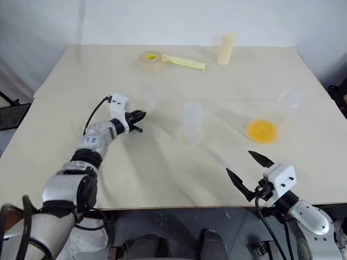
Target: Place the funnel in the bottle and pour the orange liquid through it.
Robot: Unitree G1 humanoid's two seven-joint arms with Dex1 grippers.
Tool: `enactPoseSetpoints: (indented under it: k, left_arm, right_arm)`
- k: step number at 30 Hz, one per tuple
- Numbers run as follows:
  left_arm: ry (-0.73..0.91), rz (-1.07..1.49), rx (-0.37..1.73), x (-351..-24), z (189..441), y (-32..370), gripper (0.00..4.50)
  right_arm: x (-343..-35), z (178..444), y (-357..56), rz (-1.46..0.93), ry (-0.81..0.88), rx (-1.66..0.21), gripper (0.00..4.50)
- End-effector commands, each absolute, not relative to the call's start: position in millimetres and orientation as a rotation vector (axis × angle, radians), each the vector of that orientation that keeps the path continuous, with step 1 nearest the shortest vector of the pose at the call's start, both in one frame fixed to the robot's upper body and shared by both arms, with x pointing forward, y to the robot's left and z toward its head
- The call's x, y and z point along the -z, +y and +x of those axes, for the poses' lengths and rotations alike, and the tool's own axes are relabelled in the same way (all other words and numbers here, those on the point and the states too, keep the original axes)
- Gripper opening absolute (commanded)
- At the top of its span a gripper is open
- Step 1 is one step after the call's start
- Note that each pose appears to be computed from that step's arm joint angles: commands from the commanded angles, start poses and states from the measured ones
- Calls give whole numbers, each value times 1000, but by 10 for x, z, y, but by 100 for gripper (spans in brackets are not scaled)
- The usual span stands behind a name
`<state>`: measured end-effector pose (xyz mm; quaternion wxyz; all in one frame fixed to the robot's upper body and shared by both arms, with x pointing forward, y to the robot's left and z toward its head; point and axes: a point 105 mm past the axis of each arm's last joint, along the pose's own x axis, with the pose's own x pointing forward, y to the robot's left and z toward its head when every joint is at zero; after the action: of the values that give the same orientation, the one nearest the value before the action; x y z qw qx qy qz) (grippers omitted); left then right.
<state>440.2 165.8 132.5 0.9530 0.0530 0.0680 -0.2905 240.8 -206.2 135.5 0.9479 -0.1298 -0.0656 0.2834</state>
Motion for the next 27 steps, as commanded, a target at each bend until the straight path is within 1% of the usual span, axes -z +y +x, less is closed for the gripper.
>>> enactPoseSetpoints:
  k: [1,5,8,15,17,18,19,20,27]
  left_arm:
    - [124,134,692,-1455,4163,1621,9]
    - [186,115,750,-1361,3796,1625,9]
    - [244,89,759,-1286,3629,1618,9]
    - [315,79,762,-1180,3445,1624,9]
    - [332,68,765,-1196,3421,1670,82]
    - [336,66,764,-1207,3417,1689,101]
    - [357,72,756,-1201,3410,1718,134]
    - [357,76,754,-1214,3411,1733,158]
    - [356,104,751,-1287,3399,1820,382]
  right_arm:
    - [-1412,2414,-2059,-279,-157,-594,450]
    - [-1407,2436,-2054,-278,-160,-609,450]
    - [-1404,2460,-2050,-278,-162,-621,450]
    - [-1392,2490,-2048,-281,-170,-645,450]
    - [-1390,2498,-2043,-281,-173,-648,450]
    - [-1388,2501,-2040,-280,-173,-650,450]
    - [-1388,2502,-2035,-280,-174,-652,450]
    - [-1388,2504,-2033,-279,-175,-654,450]
    - [-1395,2531,-2020,-280,-180,-661,450]
